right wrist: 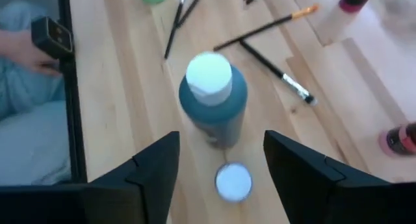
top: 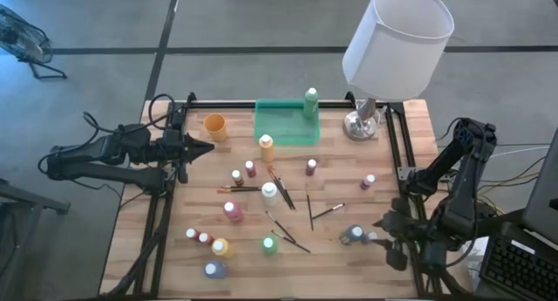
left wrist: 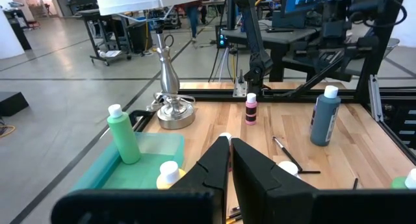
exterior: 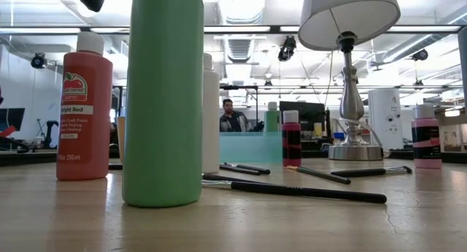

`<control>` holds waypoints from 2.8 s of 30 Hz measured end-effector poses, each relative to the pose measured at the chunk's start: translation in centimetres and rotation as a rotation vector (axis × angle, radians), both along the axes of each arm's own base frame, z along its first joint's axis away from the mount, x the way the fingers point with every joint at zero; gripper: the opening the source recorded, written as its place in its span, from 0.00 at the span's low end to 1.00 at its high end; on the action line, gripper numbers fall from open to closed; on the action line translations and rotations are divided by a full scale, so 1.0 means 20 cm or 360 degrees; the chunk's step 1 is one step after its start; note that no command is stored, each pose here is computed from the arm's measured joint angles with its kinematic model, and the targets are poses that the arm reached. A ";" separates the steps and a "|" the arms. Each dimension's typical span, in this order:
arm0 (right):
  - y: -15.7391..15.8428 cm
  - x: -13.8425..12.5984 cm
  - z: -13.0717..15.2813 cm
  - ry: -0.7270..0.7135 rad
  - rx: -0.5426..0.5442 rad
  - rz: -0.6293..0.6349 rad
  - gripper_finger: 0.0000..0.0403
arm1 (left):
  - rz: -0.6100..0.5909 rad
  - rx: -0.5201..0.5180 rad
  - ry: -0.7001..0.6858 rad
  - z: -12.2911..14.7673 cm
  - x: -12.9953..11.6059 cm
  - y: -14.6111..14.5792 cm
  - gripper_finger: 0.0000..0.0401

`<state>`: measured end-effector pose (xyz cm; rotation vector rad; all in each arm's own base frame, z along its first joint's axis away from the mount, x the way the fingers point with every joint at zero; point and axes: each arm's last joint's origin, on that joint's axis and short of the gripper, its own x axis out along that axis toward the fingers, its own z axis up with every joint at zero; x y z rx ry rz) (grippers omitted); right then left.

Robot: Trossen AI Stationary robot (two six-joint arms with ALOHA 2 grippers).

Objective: Pick & Place Paint Supplies
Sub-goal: Put the large black paint bottle into the green bin

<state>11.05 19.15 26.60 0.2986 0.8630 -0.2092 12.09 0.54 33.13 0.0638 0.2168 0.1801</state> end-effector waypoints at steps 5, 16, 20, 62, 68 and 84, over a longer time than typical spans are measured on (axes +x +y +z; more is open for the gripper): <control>0.01 0.01 -0.05 -0.0082 -0.0013 0.0008 0.58 | 0.0000 0.0000 0.0000 0.00 0.00 0.00 0.06; 0.01 0.02 -0.12 -0.0282 -0.0105 0.0018 0.62 | 0.0000 0.0000 0.0000 0.00 0.00 0.00 0.06; 0.00 0.03 -0.14 -0.0339 -0.0130 0.0008 0.63 | 0.0000 0.0000 0.0000 0.00 0.00 0.00 0.06; -0.03 0.11 -0.26 -0.0418 -0.0132 -0.0010 0.42 | -0.0001 0.0000 0.0000 0.00 0.00 0.00 0.06; -0.03 0.11 -0.26 -0.0420 -0.0139 -0.0010 0.28 | 0.0000 0.0000 0.0000 0.00 0.00 0.00 0.06; 0.01 0.14 -0.17 -0.0457 -0.0119 0.0062 0.29 | 0.0000 0.0000 0.0001 0.00 0.00 0.00 0.06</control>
